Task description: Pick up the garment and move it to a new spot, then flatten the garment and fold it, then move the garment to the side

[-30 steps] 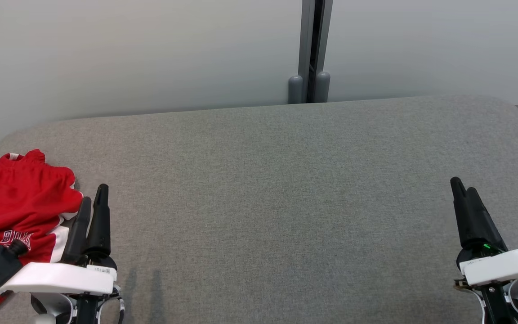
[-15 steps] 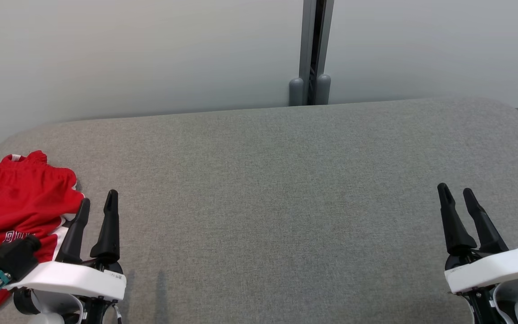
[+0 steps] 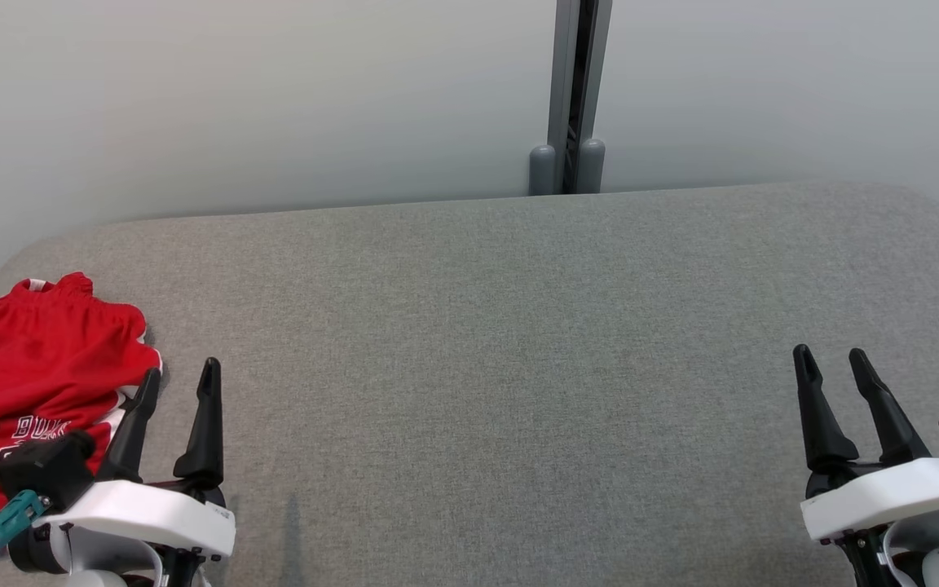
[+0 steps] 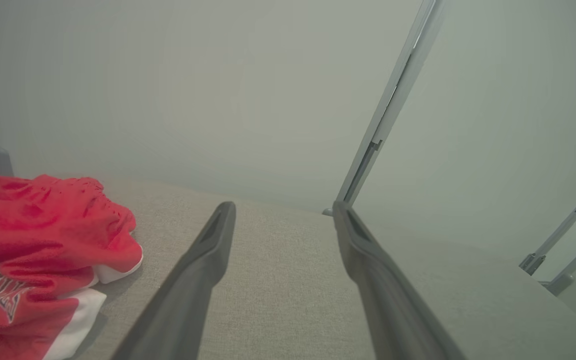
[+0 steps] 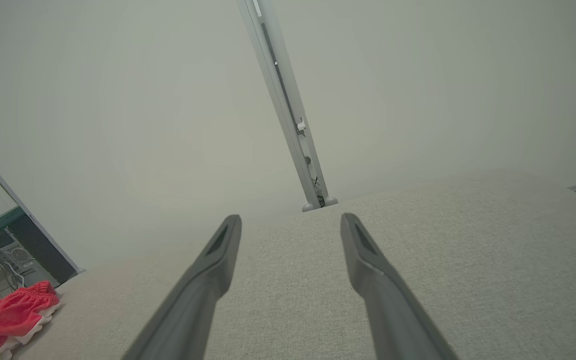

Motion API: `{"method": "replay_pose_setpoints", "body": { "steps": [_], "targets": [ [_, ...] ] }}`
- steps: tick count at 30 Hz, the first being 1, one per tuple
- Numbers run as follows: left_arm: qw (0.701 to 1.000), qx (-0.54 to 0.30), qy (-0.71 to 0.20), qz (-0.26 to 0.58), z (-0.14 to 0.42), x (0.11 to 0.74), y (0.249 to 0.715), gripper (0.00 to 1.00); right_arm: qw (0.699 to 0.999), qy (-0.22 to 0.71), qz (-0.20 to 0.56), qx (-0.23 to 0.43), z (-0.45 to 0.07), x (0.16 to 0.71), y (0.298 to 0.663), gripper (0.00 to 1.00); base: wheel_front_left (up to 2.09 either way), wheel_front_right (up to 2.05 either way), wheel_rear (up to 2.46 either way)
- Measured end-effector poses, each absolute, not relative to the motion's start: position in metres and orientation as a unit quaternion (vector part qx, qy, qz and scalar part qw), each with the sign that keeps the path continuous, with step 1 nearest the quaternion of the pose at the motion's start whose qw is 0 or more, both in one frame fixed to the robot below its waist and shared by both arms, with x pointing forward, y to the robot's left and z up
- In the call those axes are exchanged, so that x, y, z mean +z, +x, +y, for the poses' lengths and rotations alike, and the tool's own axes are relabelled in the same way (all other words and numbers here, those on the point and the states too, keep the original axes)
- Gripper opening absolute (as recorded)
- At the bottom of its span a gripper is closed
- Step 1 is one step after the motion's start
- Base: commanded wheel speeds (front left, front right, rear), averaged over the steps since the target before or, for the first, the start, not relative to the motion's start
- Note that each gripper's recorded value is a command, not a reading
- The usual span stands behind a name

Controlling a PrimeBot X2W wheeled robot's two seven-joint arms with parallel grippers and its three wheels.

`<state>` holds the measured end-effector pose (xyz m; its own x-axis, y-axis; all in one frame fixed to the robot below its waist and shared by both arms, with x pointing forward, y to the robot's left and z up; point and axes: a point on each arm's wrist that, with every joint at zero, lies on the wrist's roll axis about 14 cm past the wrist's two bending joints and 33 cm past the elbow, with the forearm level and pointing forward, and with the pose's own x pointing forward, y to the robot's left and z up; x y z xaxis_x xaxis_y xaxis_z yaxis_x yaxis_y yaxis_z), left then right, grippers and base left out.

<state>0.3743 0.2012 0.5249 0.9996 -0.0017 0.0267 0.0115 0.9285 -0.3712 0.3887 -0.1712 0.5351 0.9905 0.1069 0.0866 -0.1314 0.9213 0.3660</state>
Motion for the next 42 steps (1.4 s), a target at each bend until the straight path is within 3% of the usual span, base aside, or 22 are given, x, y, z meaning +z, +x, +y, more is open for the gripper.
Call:
{"method": "replay_pose_setpoints", "body": {
  "steps": [28, 42],
  "targets": [
    [0.998, -0.02, -0.066, 0.01, 0.191, 0.511, 0.371, 1.0, 0.994, 0.081, -0.023, 0.066, -0.163, 0.523, 0.388, 1.0, 0.0, 0.0, 0.0],
    [0.998, -0.018, -0.054, 0.01, 0.187, 0.51, 0.369, 1.0, 0.996, 0.065, -0.022, 0.059, -0.165, 0.52, 0.389, 1.0, 0.0, 0.0, 0.0]
  ]
}}
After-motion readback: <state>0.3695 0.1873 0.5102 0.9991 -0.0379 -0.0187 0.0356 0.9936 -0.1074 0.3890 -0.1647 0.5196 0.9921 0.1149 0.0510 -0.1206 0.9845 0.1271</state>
